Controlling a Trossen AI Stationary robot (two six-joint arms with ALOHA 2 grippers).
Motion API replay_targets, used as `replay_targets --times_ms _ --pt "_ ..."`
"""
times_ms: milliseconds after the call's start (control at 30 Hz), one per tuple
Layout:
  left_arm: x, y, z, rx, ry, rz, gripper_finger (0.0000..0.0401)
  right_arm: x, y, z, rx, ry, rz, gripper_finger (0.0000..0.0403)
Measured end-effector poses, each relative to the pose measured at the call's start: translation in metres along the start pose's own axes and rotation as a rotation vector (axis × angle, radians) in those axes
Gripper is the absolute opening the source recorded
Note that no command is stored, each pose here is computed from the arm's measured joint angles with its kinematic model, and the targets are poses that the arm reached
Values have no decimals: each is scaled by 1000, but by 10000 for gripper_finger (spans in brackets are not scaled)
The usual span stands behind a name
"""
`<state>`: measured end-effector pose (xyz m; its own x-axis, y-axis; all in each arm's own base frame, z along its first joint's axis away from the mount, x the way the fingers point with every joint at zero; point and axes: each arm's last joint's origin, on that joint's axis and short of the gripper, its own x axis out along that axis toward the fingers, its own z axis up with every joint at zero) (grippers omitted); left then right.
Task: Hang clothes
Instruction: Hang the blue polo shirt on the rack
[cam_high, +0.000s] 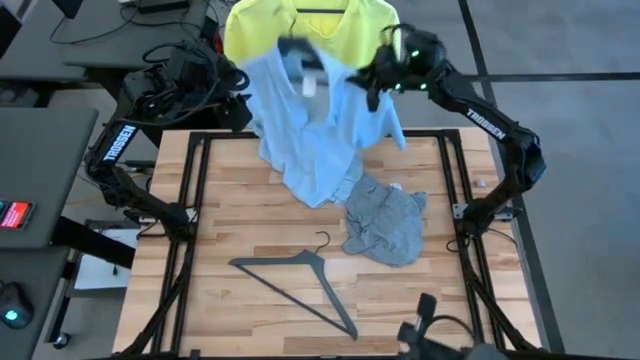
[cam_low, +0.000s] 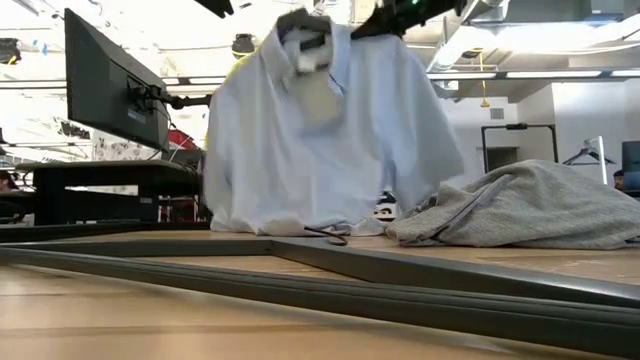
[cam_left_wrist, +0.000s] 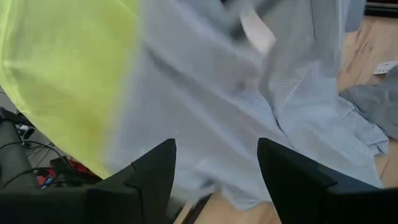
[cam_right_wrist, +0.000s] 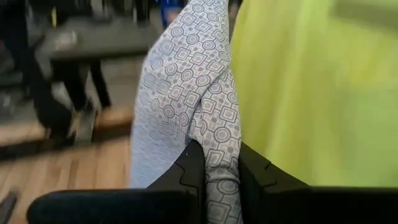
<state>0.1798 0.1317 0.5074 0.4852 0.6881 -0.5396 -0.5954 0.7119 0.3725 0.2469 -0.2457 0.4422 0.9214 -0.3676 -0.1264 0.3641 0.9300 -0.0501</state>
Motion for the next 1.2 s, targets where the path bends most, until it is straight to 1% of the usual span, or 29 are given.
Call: replay_targets --times_ms 100,200,433,567,700,800,933,1067,1200 --pt "0 0 0 -16 -1 0 208 -4 -13 7 11 -82 -58 33" --pt "0 0 0 -37 -1 0 208 -2 -25 6 35 -118 -87 33" --pt "0 0 0 -44 -1 -1 208 18 -40 -2 59 -197 -91 33" --pt "0 0 0 -44 -1 -2 208 35 -53 0 79 -248 -95 33" --pt "0 0 0 -43 -1 -1 208 55 -66 4 73 -266 -95 33" --pt "0 0 0 -41 -1 -1 208 64 -75 9 70 -275 -101 33" --pt "0 0 0 -42 0 -2 208 61 -89 15 63 -279 -125 33" --pt "0 -1 -2 -28 21 -6 208 55 -99 18 57 -284 -139 33" --pt "0 0 -2 -13 22 -6 208 52 -104 12 98 -229 -128 33"
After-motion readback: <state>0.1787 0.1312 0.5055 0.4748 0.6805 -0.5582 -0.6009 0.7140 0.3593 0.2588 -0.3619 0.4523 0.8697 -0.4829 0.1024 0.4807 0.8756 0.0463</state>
